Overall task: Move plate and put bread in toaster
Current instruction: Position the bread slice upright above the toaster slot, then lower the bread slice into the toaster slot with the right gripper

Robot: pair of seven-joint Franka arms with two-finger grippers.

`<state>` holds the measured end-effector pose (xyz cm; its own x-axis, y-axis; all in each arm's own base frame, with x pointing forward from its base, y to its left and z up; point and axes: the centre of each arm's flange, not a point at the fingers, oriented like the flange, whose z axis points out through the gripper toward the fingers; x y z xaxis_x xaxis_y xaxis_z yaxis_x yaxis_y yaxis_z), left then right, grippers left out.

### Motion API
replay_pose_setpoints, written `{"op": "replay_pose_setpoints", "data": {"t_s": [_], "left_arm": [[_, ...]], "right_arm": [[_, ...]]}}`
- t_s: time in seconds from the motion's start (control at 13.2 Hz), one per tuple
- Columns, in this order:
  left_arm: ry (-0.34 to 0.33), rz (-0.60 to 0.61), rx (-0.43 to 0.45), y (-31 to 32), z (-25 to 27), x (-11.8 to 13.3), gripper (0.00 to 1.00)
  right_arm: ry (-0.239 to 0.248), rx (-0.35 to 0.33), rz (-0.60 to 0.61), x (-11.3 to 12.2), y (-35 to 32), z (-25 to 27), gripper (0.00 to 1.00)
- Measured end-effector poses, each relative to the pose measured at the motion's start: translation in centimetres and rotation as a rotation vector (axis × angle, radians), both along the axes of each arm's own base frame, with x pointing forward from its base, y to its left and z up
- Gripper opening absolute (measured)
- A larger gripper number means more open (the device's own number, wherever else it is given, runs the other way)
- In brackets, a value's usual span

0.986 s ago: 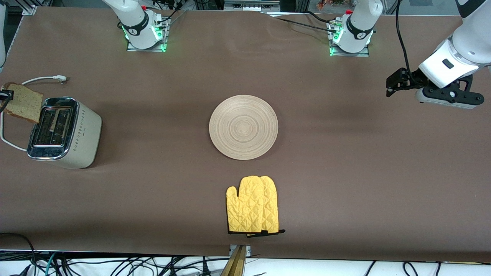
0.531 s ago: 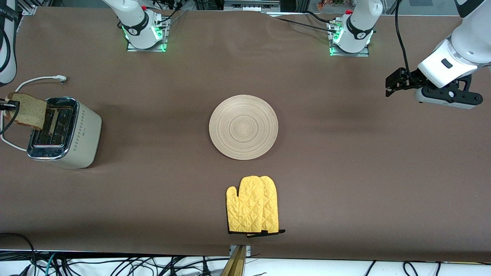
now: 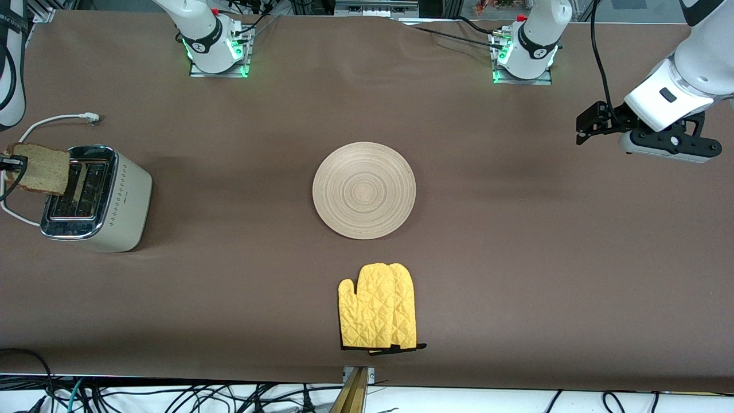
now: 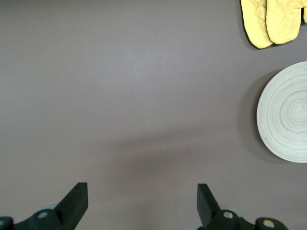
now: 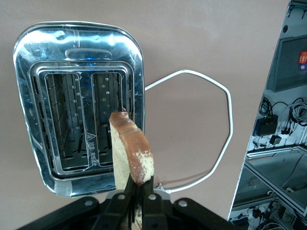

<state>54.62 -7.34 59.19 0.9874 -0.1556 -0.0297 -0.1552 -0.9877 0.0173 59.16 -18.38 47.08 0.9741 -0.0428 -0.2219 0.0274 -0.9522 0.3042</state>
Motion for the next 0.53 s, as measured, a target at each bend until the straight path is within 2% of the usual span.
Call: {"op": "replay_pose_setpoints", "data": {"t_s": [0.53], "left_arm": [[0.0,0.0,0.0,0.0,0.0,0.0,1.0]], "right_arm": [[-0.015,-0.002,0.016,0.49,0.88,0.63,0.07]]}}
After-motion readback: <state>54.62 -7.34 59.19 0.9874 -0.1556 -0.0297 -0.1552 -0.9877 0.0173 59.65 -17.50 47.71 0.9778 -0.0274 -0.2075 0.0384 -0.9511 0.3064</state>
